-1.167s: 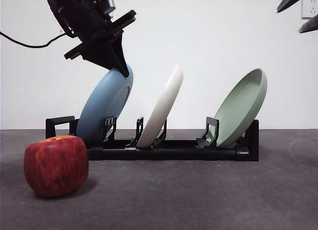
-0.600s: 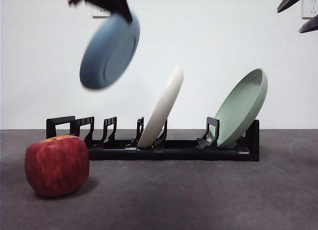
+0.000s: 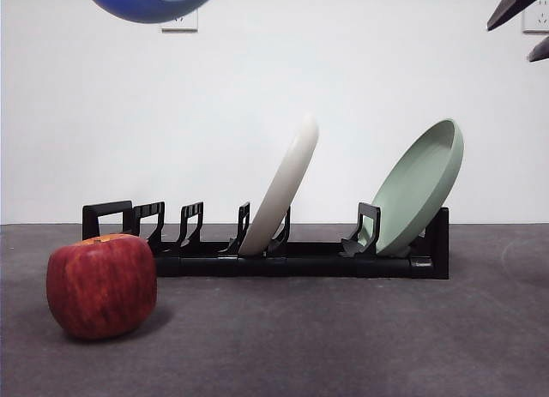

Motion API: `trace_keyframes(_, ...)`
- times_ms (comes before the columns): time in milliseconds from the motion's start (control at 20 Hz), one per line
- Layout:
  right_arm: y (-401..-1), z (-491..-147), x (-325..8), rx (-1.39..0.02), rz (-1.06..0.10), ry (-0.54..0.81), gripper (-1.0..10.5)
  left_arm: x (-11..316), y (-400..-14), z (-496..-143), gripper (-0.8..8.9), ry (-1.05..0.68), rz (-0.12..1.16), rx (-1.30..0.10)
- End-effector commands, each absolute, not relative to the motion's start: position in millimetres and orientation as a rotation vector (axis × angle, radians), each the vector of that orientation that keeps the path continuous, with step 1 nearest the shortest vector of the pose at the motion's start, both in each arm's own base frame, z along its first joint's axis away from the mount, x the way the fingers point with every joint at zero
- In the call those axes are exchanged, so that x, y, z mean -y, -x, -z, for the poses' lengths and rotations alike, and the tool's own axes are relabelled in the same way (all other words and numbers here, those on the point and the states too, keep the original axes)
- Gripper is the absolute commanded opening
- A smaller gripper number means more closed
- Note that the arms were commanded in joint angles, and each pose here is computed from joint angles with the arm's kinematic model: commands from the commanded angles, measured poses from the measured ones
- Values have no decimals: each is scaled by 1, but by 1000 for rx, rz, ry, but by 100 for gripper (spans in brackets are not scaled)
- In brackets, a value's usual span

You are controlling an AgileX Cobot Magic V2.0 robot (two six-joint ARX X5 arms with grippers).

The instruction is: Take the blue plate from the plate rack,put the plate on the table,take the apple from the table,put the apple in the plate

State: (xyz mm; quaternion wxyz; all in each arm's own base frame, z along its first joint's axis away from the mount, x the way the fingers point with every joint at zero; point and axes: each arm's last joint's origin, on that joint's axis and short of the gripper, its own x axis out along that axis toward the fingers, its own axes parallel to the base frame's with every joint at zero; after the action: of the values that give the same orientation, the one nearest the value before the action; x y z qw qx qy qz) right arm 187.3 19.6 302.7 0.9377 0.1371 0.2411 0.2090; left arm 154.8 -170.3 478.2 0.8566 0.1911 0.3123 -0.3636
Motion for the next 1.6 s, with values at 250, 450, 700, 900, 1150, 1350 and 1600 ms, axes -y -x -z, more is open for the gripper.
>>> trace_keyframes(250,-188,-304,-18,-482,-411,-271,285,226,-98,-446,-8,-581,661,-617)
trace_keyframes(450,-188,-304,-15,-479,-380,-271,285,256,-76,-394,-8,-657,636,-598)
trace_keyframes(700,-188,-304,-14,-478,-373,-276,285,285,-77,-315,-8,-642,721,-636)
trace_keyframes(900,-188,-304,-13,-478,-370,-278,285,305,-80,-262,-9,-702,801,-677)
trace_keyframes(1150,-188,-305,-13,-481,-366,-298,285,333,-94,-203,-9,-923,830,-731)
trace_keyframes(1350,-187,-305,-13,-485,-364,-305,285,340,-115,-161,-8,-1021,769,-785)
trace_keyframes(1600,-185,-301,-13,-526,-356,-322,285,337,-130,-150,92,-986,795,-870)
